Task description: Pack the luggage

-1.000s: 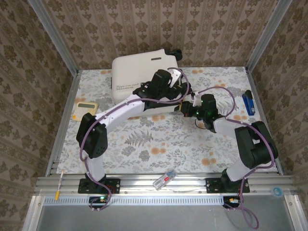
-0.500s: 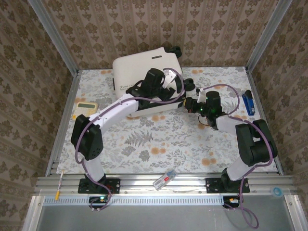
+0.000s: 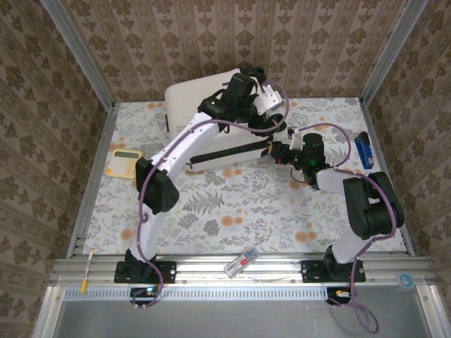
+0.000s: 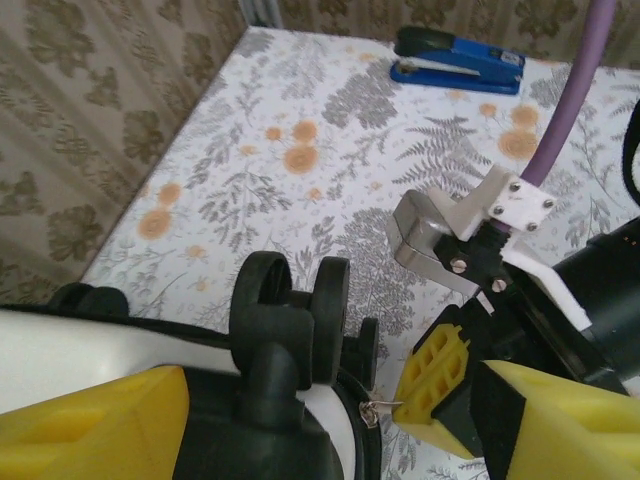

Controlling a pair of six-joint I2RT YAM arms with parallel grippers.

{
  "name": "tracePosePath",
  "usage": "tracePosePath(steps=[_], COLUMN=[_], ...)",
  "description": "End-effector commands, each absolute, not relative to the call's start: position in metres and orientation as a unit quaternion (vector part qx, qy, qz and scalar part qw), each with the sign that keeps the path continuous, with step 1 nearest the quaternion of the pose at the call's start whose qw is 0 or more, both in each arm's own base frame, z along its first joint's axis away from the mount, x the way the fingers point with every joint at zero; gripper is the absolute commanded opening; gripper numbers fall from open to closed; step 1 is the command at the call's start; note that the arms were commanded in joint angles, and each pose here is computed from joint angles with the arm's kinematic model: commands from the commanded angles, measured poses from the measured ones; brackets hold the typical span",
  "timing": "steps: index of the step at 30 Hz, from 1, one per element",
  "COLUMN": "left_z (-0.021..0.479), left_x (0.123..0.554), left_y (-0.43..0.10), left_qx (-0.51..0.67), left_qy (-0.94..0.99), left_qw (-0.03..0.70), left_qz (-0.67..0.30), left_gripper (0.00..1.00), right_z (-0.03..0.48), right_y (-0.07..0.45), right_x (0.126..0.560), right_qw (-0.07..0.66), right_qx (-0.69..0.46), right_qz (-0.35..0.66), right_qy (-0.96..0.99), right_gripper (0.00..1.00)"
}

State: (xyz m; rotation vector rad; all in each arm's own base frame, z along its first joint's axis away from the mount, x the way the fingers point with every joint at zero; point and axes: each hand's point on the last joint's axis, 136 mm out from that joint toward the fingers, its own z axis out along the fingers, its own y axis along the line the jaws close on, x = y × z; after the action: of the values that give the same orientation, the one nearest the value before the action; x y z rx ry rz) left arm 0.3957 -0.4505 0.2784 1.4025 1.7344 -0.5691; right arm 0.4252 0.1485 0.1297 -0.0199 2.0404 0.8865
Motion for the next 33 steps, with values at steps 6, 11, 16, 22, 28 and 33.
tracePosePath(steps=[6, 11, 16, 22, 28, 33], left_z=[0.257, 0.245, 0.214, 0.195, 0.188, 0.185], left_x=[0.392, 0.398, 0.404, 0.430, 0.448, 0.456], left_y=[-0.462, -0.471, -0.488, -0.495, -0.484, -0.471], left_qx=[0.602, 0.609, 0.631, 0.616, 0.603, 0.598], left_qy=[0.666, 0.661, 0.650, 0.661, 0.674, 0.682], left_qw=[0.370, 0.382, 0.401, 0.424, 0.426, 0.419], left_qz=[-0.238, -0.214, -0.137, -0.062, -0.007, 0.033], left_gripper=[0.82, 0.84, 0.84, 0.85, 0.84, 0.80], right_z=[0.133, 0.134, 0.134, 0.134, 0.134, 0.134], right_y=[0.142, 0.144, 0.148, 0.153, 0.151, 0.152], right_x=[0.426, 0.426, 0.425, 0.422, 0.421, 0.422], right_qw=[0.455, 0.453, 0.452, 0.449, 0.452, 0.451], right_qx=[0.002, 0.001, -0.003, -0.007, -0.007, -0.008], right_qz=[0.357, 0.360, 0.363, 0.367, 0.363, 0.363], right_qy=[0.816, 0.815, 0.815, 0.814, 0.815, 0.815], right_gripper=[0.00, 0.00, 0.00, 0.00, 0.00, 0.00])
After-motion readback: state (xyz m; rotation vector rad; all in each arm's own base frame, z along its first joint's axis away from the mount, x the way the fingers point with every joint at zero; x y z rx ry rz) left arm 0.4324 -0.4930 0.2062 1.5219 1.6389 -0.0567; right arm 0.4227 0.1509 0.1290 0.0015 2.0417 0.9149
